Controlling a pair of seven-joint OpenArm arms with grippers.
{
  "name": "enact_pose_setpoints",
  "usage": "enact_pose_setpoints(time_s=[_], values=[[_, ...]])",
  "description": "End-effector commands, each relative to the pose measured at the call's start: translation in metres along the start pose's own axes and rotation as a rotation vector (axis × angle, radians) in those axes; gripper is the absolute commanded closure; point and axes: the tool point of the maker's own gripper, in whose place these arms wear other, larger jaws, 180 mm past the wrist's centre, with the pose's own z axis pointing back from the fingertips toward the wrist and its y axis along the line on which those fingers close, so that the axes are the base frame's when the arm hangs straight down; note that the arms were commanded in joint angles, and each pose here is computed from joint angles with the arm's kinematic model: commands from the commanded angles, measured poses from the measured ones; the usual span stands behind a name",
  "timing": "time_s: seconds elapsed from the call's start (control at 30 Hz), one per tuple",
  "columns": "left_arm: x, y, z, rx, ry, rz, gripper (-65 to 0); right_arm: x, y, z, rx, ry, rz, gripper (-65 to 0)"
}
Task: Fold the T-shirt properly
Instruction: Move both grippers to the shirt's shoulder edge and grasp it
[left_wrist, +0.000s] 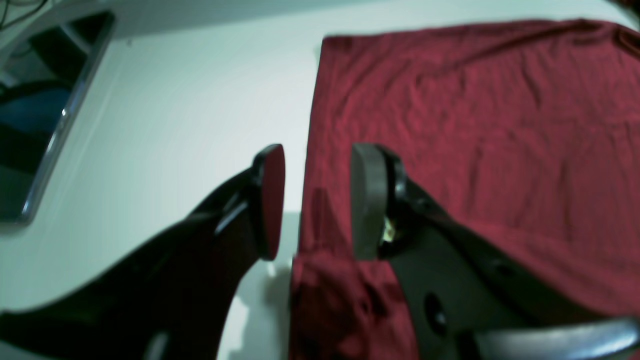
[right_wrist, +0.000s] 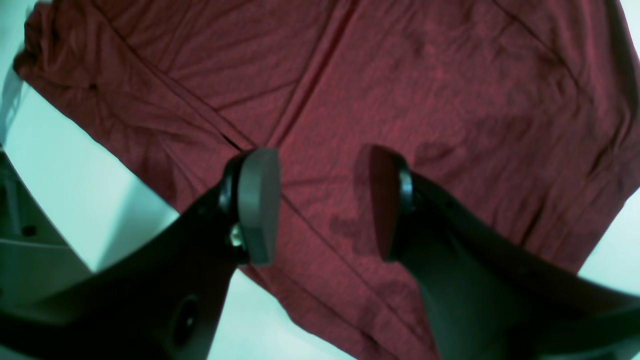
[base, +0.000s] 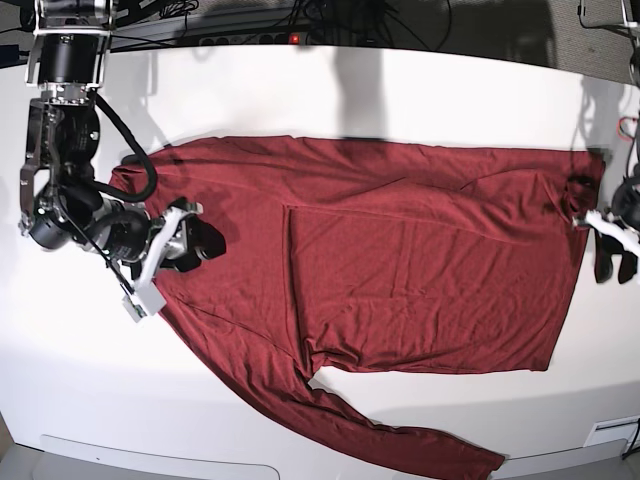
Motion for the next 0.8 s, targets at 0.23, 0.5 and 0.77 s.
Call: enact_pose_setpoints(time_s=[0.23,0.5,0.77], values=[[0.018,0.029,-0.042,-0.021,-0.021,0.086,-21.5,0.053,-0.022,-0.016,-0.022,-0.099,-0.010,-27.6],[0.013,0.041,-0.062,-0.015,0.084,0.134,-13.8,0.070,-0.018,-0.058,0.047,-0.010,-0.064,-21.6],[-0.014,0.032,-0.056,-0.055,0.217,0.191,0.0,0.053,-0.012,-0.061,0.060,0.080,-0.065,0.0]])
